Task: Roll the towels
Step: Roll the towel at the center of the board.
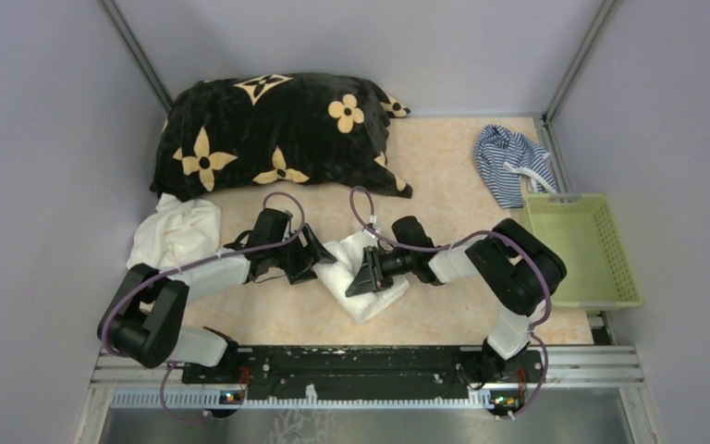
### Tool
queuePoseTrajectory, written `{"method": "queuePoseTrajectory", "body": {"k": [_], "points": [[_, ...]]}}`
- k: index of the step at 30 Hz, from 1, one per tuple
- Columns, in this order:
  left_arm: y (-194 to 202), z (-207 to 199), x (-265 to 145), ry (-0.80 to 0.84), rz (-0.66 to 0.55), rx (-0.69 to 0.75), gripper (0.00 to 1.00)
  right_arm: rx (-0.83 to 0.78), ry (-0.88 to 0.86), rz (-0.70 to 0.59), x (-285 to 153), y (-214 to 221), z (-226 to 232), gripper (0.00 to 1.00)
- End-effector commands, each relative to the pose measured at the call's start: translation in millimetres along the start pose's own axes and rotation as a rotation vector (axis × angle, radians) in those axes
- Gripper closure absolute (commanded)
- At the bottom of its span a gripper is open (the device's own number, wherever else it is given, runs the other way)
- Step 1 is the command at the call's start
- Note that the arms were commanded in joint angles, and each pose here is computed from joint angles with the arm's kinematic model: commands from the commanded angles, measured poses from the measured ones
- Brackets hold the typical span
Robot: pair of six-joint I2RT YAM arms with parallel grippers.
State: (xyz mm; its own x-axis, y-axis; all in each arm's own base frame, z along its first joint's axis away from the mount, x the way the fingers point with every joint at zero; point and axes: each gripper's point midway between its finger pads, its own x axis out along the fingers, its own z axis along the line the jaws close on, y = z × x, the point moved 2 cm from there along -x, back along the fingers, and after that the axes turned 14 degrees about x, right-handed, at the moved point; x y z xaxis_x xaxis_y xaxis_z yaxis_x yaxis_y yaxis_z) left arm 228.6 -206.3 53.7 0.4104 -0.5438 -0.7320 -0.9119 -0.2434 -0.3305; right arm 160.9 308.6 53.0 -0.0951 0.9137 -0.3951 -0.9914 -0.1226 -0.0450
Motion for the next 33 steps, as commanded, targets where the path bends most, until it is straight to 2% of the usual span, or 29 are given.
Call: {"method": "queuePoseTrajectory", "body": {"k": [1,3,7,8,13,19,25,29,33], "points": [[17.4,28.1,9.6,-0.129,0.068,-0.035,0.23,0.088,0.277,0.029,-11.1,28.4,-45.6,0.87],[20.8,34.9,11.0,-0.16,0.081,-0.041,0.26,0.004,0.364,-0.033,-20.4,16.3,-38.7,0.76],[20.6,39.1,11.6,-0.189,0.088,-0.031,0.28,-0.195,0.523,-0.147,-39.0,-3.3,-6.6,0.61],[20.2,39.3,11.9,-0.192,0.088,-0.028,0.28,-0.24,0.553,-0.17,-42.3,-5.8,2.4,0.53],[20.7,39.7,12.8,-0.203,0.094,-0.026,0.29,-0.437,0.741,-0.301,-57.6,-15.9,40.6,0.37],[22.4,40.8,13.2,-0.213,0.1,-0.03,0.29,-0.686,0.917,-0.375,-46.3,-9.1,78.4,0.33],[23.0,41.0,13.8,-0.216,0.102,-0.033,0.28,-0.825,1.065,-0.308,-14.1,3.7,70.3,0.33],[22.7,40.9,13.6,-0.215,0.1,-0.032,0.28,-0.852,1.162,-0.215,1.5,16.2,35.1,0.34],[21.5,39.0,13.5,-0.209,0.098,-0.03,0.26,-0.846,1.319,-0.148,-6.0,21.7,-8.6,0.34]]}}
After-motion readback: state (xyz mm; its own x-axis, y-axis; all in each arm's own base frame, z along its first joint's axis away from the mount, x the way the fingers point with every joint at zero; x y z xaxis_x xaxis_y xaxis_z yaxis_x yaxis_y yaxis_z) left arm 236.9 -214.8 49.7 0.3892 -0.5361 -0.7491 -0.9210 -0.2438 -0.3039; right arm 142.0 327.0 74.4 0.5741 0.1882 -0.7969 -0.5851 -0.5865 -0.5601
